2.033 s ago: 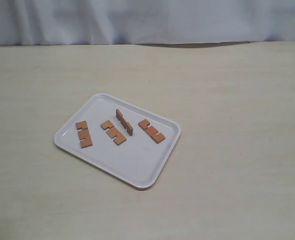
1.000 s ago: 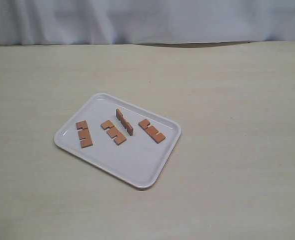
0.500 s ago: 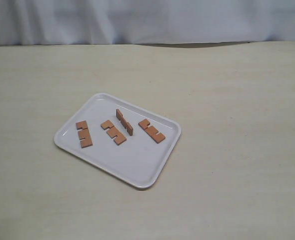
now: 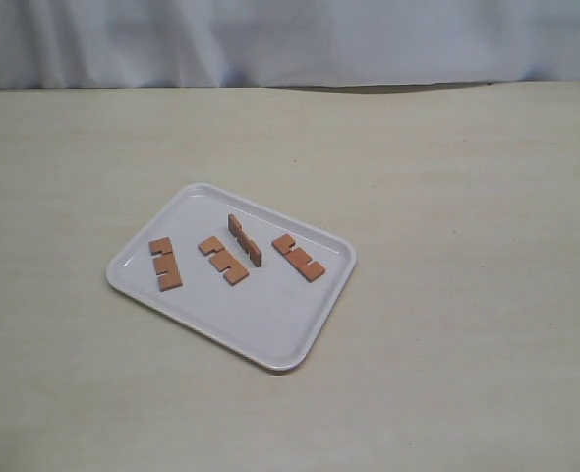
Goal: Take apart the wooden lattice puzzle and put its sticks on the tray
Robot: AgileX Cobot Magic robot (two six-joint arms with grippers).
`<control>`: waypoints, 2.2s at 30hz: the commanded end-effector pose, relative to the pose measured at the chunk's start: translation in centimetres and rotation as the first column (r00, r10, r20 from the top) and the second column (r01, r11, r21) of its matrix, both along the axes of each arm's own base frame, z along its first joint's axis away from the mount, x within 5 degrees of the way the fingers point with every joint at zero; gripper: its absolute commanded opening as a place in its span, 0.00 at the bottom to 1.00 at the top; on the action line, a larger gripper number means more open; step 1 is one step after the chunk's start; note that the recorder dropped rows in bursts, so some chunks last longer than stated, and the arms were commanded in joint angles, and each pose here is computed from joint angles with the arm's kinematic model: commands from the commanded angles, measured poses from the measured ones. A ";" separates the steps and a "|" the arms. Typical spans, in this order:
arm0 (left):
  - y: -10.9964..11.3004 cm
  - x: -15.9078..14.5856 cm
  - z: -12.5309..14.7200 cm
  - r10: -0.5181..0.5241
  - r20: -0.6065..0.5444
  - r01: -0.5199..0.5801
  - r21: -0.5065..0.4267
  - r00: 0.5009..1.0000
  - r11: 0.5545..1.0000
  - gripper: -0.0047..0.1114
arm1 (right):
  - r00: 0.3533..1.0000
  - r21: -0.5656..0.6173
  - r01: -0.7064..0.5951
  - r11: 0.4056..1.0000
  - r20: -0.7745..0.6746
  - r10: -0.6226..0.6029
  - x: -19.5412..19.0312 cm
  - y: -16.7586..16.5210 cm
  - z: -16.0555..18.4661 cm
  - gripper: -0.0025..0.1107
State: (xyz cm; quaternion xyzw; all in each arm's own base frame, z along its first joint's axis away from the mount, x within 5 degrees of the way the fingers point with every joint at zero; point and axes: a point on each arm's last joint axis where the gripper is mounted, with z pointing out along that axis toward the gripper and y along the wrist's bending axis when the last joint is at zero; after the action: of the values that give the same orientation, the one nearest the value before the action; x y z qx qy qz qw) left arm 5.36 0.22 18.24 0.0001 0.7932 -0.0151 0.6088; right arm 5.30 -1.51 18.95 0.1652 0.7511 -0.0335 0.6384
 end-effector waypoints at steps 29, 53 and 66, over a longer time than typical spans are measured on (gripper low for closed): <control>0.0 0.0 0.0 -0.007 0.003 0.007 -0.003 1.000 1.000 0.04 | 0.999 -0.005 -0.047 0.999 0.002 0.047 0.1 0.3 -0.1 0.06; 0.0 0.0 -0.1 -0.006 0.001 0.006 -0.005 1.000 1.000 0.04 | 0.997 -0.005 -0.073 0.997 0.002 0.073 0.1 0.4 -0.1 0.06; 0.0 0.0 -0.1 -0.006 0.001 0.006 -0.005 1.000 1.000 0.04 | 0.997 -0.005 -0.073 0.997 0.002 0.073 0.1 0.4 -0.1 0.06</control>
State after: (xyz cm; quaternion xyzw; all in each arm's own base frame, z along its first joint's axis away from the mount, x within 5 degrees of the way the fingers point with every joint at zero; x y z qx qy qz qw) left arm 5.36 0.22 18.24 0.0001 0.7932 -0.0151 0.6088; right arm 5.39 -1.14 18.95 0.1390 0.7563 -0.0113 0.6391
